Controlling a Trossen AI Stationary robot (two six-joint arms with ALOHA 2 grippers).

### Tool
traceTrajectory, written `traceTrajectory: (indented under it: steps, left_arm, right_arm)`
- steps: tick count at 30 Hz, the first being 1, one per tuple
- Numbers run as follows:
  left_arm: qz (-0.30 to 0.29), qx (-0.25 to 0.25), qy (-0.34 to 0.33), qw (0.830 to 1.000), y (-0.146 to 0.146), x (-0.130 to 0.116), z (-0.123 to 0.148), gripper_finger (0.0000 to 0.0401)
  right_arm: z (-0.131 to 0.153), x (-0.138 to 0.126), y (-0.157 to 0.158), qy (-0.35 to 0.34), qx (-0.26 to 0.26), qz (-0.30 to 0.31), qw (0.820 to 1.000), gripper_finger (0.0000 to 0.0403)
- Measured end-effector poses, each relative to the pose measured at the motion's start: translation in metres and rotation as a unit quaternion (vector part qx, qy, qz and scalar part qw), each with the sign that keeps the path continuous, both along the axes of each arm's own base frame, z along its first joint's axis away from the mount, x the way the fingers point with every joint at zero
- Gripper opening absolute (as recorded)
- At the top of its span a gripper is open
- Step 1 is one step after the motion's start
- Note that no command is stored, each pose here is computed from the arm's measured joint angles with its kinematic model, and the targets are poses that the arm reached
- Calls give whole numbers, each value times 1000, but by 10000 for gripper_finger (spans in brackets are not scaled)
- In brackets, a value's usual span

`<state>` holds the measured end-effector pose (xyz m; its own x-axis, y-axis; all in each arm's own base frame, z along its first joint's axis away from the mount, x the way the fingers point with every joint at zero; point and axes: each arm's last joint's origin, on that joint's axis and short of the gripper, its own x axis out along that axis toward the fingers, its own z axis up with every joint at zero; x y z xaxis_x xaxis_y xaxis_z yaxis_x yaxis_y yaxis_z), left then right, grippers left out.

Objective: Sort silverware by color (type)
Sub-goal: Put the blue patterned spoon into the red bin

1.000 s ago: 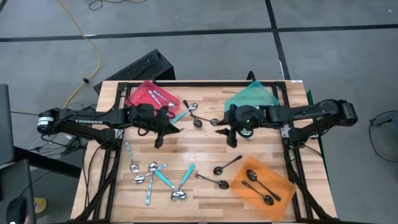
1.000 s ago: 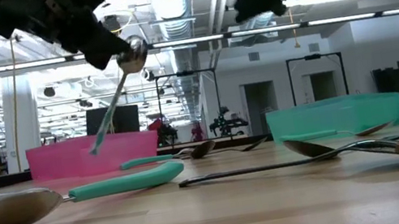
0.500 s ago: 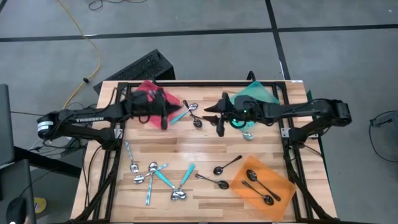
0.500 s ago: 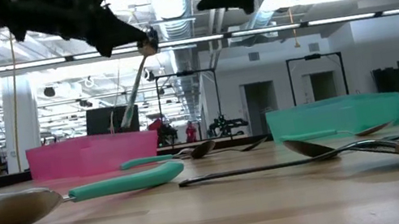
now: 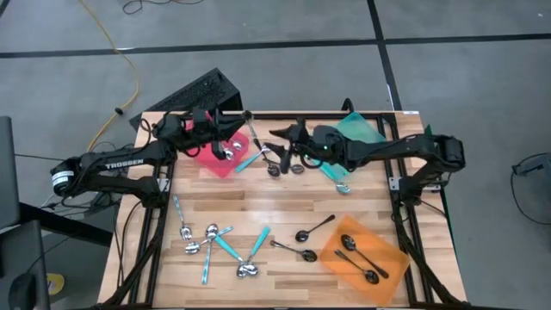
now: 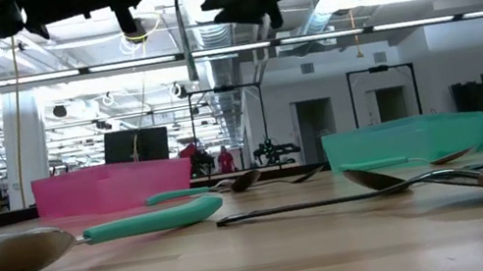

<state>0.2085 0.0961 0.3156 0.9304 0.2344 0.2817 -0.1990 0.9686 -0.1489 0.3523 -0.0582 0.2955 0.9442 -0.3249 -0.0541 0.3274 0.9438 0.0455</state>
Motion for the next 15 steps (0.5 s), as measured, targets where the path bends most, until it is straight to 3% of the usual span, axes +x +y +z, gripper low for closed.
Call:
traceTrajectory:
  steps: [5, 15]
  left_arm:
    - [-2, -7, -1, 1000, 0, 0, 0, 0]
    - [-4, -4, -9, 1000, -1, 0, 1, 0]
  right_arm:
    - [14, 18, -7, 2, -40, -2, 999, 252]
    - [16, 58, -14, 44, -47, 34, 997, 256]
